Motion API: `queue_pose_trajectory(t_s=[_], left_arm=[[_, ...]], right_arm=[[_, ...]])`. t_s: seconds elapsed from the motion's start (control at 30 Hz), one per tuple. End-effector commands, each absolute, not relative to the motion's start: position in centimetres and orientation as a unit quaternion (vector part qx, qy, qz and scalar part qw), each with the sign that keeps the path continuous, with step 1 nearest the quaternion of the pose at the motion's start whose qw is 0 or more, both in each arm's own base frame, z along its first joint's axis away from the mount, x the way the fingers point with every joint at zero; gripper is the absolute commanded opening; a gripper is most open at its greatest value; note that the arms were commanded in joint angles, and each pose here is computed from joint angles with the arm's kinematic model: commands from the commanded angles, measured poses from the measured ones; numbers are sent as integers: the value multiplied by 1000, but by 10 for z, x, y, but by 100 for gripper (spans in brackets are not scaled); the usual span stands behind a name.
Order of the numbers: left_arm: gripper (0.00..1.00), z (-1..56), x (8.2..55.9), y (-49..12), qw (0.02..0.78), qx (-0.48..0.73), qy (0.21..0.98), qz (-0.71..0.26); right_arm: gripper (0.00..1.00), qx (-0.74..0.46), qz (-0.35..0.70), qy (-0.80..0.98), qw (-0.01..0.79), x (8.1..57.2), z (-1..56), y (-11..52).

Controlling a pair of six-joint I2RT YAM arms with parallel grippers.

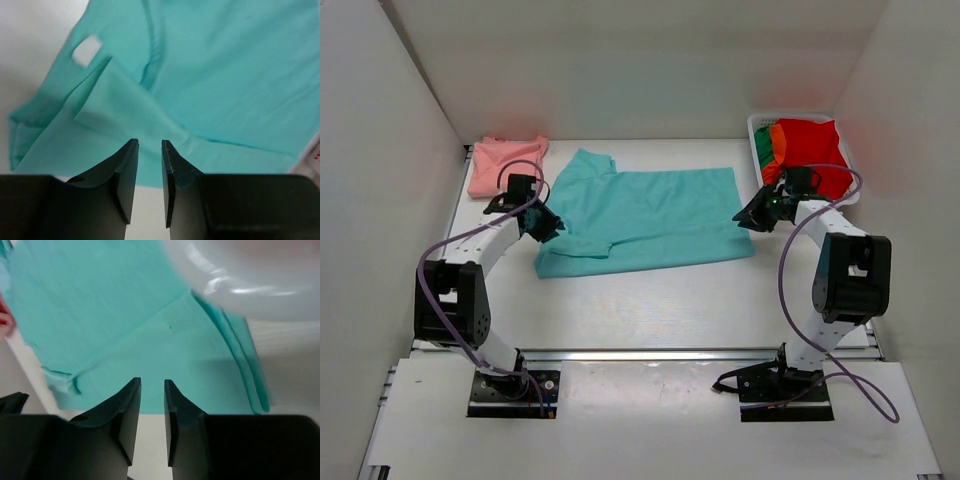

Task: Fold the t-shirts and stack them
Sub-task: Fold the flattened tshirt in 1/3 of the way

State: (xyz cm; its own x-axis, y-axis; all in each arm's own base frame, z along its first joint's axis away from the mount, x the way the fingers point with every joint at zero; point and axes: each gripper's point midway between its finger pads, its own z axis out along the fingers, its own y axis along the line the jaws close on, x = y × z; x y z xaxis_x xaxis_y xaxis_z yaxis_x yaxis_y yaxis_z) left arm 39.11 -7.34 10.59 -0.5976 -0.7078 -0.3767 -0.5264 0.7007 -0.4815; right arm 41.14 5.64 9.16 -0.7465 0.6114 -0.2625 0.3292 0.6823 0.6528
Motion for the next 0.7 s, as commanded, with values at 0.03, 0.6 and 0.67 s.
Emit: queue_pose_trajectory(t_s=[0.03,0.6,0.67], left_arm=[[36,93,361,-75,261,-343,887,-165],[36,72,325,-84,228,-318,907,-158],[37,76,326,-85,234,-316,906,-160]], right_arm=[[32,192,226,912,283,410,107,61],[38,120,28,955,271,389,48,20],[38,122,31,957,263,383,39,20]])
